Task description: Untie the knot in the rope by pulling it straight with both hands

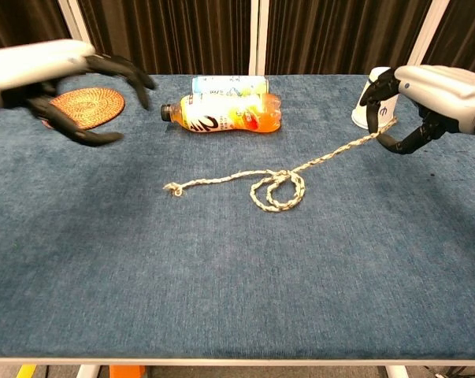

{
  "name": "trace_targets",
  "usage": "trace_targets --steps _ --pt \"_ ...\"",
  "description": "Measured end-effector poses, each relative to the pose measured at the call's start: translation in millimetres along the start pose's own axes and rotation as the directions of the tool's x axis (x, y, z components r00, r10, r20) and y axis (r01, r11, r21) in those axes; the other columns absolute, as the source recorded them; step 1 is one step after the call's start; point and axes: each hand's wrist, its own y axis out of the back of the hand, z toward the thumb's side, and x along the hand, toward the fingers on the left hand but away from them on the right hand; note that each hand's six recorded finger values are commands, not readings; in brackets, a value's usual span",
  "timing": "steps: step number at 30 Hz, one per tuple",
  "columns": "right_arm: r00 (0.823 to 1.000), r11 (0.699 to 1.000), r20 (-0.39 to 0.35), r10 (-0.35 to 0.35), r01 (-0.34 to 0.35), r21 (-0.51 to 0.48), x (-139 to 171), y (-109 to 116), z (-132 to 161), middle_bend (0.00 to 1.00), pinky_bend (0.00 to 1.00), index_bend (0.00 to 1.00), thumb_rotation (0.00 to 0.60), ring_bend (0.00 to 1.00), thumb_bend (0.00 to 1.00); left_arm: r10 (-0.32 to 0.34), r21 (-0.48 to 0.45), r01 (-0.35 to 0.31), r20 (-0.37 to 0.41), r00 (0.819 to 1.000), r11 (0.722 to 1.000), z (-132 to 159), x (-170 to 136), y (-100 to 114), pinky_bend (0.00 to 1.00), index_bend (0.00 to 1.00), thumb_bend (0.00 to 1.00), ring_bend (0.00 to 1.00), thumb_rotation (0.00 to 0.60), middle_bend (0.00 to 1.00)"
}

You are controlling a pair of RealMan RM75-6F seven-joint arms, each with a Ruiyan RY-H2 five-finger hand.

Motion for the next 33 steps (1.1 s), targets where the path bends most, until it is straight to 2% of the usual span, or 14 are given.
trace_targets --steps 5,10,14,27,33 --pt "1.000 1.000 0.006 0.003 -0.003 0.004 1 0 -3 0.21 0.00 0.62 0.600 0.00 0.48 -0.035 0.062 0.036 -0.010 0.999 0.997 11 26 -22 0.06 0.38 0.31 0.05 0.600 0.16" --pt "1.000 1.000 0.008 0.006 -0.006 0.000 1 -1 -4 0.21 0.00 0.62 0.600 0.00 0.48 -0.062 0.066 0.066 -0.053 0.997 0.996 16 48 -44 0.06 0.39 0.38 0.05 0.600 0.16" --pt "1.000 1.000 0.006 0.011 -0.011 -0.002 2 -3 -3 0.21 0.00 0.62 0.600 0.00 0.48 -0.063 0.096 0.071 -0.078 0.995 0.993 16 60 -54 0.06 0.41 0.40 0.05 0.600 0.15" --pt "1.000 1.000 0.010 0.015 -0.015 -0.014 2 -6 -4 0.21 0.00 0.63 0.600 0.00 0.48 -0.101 0.122 0.115 -0.112 0.988 0.986 20 72 -83 0.06 0.44 0.41 0.05 0.600 0.16" --pt "1.000 1.000 0.012 0.016 -0.015 -0.014 2 -7 -4 0.21 0.00 0.63 0.600 0.00 0.48 -0.087 0.124 0.103 -0.131 0.988 0.987 20 76 -92 0.06 0.47 0.41 0.05 0.600 0.16"
